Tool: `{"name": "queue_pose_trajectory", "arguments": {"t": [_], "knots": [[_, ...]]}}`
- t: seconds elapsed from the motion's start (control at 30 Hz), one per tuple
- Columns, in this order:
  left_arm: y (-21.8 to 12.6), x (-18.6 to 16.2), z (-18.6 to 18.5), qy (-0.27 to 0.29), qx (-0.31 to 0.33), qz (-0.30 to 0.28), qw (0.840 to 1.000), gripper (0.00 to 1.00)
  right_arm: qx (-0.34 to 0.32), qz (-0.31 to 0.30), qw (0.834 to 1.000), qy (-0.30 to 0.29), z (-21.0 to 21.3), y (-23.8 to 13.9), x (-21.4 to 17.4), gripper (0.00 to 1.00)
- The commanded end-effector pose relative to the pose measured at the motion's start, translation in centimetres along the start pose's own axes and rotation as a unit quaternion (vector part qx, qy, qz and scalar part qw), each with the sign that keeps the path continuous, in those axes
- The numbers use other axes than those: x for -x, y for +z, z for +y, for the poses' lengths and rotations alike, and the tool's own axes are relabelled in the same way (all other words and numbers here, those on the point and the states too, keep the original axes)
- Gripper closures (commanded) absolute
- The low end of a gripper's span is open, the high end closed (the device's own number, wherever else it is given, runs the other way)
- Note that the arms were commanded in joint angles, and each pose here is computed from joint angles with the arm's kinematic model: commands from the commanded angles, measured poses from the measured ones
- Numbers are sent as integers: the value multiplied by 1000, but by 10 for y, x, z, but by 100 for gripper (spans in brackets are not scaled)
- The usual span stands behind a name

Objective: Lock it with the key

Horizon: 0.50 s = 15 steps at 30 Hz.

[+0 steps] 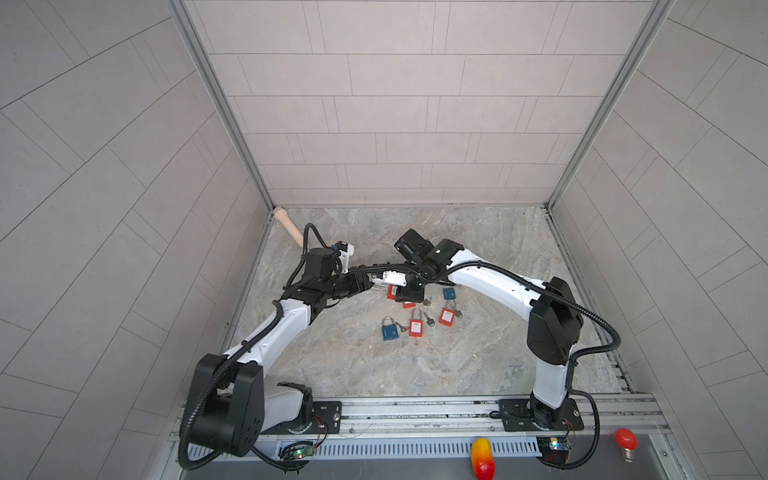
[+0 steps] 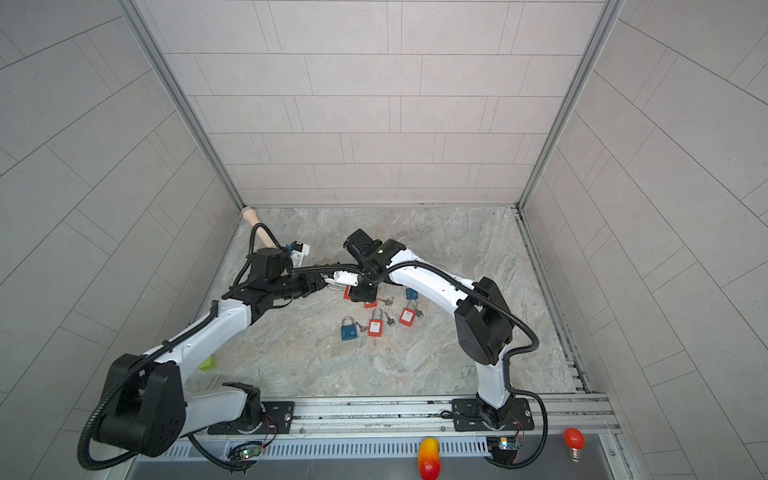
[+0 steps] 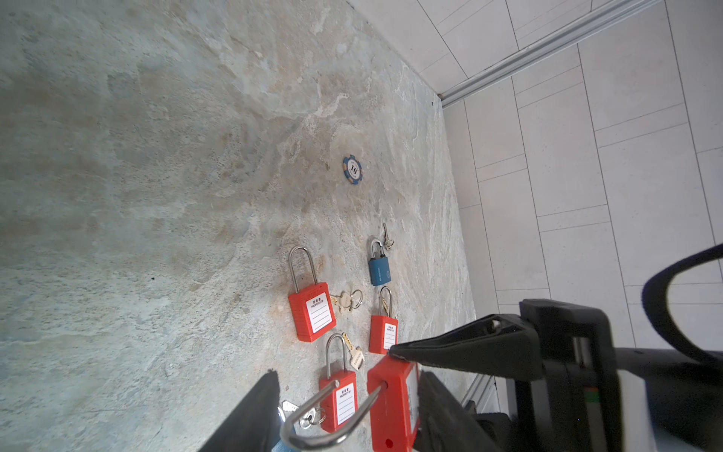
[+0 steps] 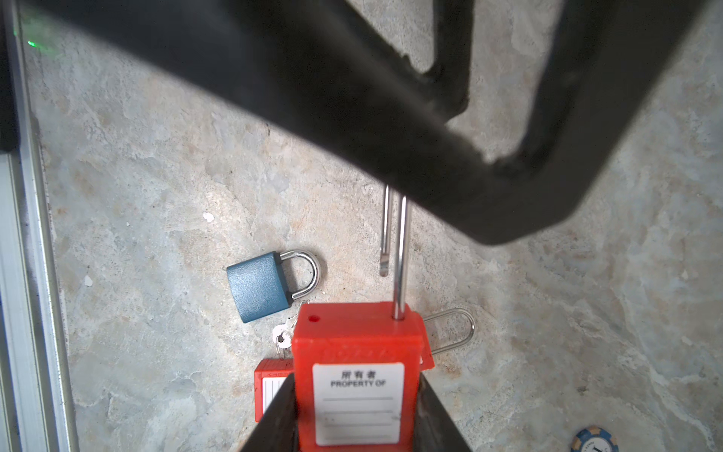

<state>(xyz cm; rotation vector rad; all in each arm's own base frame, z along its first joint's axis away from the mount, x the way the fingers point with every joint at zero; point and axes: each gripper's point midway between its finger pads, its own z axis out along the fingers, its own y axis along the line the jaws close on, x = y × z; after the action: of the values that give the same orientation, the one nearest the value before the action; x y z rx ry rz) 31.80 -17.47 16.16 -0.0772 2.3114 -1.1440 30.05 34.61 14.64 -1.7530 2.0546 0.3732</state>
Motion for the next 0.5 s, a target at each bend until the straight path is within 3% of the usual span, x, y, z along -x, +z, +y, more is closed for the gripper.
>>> {"name": "queue_pose_trajectory", "arguments": {"t": [0.0, 0.23, 0.47], "knots": [[-4, -3, -11, 70, -23, -1, 997, 40, 3, -35, 999, -22, 10, -27, 14, 79], [-25, -14, -46, 265, -87, -5, 960, 43, 53, -50, 996, -43, 29, -46, 11, 78], [-41, -28, -77, 365, -164, -9, 916, 43, 44, -41, 996, -72, 32, -61, 5, 79]]}}
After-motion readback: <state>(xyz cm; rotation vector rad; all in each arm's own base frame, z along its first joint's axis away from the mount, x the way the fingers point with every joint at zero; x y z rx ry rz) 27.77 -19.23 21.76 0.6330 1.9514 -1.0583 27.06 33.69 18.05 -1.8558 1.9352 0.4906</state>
